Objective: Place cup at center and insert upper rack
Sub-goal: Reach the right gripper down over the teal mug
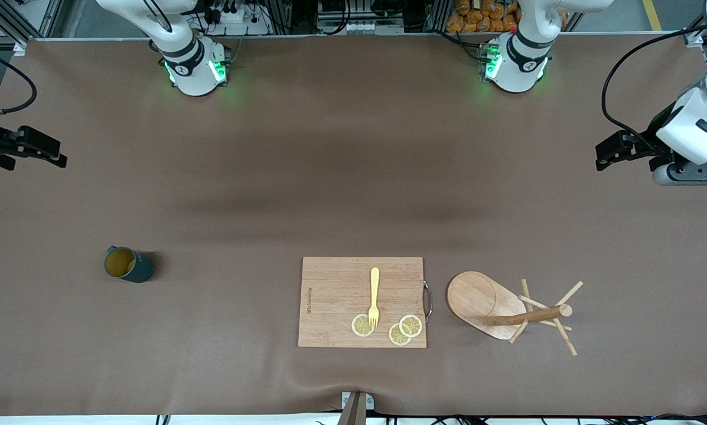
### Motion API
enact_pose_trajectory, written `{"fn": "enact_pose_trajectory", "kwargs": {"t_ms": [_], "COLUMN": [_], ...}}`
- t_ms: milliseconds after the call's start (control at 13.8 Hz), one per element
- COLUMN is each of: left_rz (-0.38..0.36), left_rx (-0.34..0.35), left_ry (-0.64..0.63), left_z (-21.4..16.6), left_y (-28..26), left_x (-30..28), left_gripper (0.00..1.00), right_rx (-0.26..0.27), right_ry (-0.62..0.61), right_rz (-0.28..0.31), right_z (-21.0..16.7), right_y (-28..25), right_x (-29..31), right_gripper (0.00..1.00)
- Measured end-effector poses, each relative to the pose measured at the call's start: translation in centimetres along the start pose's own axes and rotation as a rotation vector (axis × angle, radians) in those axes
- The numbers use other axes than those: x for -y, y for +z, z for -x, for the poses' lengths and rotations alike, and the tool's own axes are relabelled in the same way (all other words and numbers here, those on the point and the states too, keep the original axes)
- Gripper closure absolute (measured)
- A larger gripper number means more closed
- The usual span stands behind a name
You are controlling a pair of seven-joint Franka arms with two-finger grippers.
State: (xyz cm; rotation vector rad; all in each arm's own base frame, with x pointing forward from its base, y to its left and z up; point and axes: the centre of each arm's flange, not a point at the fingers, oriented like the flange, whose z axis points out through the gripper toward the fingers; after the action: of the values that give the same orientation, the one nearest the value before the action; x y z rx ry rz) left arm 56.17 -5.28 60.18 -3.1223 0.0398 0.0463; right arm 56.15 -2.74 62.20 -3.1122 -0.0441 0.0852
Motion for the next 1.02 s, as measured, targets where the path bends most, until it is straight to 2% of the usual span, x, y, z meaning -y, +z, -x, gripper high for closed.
{"fn": "enact_pose_trajectory", "kwargs": {"t_ms": [582, 1018], "left_rz": [0.0, 0.0], "left_rx": [0.0, 0.001], "left_ry": [0.0, -0.001], "left_z": [0.0, 0.0], "left_y": [0.0, 0.0], "left_x": [0.0, 0.0], "left_gripper": [0.0, 0.0], "right_rx": [0.003, -0.028], "right_ry": [0.0, 0.005], "right_rz": [0.0, 0.006], "right_z": [-0.1, -4.0], "right_y": [0.2, 6.8], "right_x": [0.0, -0.5], "right_gripper": [0.0, 0.0]}}
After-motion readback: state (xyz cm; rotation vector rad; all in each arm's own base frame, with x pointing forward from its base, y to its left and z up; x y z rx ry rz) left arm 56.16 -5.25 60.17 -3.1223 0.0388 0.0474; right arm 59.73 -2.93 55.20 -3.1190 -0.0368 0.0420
